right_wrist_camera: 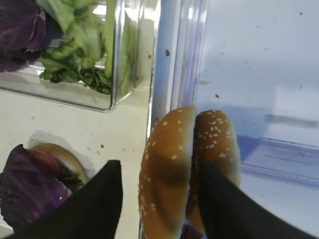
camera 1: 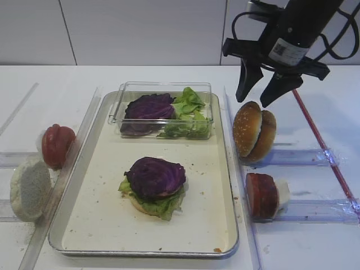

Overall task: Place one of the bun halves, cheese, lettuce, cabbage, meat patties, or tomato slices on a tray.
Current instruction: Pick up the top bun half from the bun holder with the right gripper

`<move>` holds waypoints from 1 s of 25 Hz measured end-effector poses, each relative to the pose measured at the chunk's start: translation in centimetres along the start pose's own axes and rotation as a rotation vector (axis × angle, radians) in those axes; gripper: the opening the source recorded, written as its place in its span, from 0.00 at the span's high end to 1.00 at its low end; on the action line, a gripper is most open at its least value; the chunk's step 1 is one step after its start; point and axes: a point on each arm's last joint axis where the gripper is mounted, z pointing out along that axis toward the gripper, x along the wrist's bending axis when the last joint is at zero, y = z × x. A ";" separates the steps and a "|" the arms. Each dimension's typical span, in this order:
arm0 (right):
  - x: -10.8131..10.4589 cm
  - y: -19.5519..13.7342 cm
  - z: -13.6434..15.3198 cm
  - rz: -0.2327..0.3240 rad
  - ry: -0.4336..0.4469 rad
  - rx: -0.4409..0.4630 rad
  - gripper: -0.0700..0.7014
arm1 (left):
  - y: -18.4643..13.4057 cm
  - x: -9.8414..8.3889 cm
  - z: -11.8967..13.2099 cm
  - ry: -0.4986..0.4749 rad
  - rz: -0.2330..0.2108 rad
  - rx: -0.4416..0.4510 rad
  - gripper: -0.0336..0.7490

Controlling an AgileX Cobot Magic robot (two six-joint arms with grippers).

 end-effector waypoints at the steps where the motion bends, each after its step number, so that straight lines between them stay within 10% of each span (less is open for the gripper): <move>1: -0.1 0.1 0.2 0.001 -0.003 0.004 0.44 | 0.0 0.0 0.0 0.000 0.000 0.000 0.41; 25: 0.1 -0.6 1.5 -0.015 0.004 0.044 0.48 | 0.0 0.0 0.0 0.000 0.000 0.000 0.41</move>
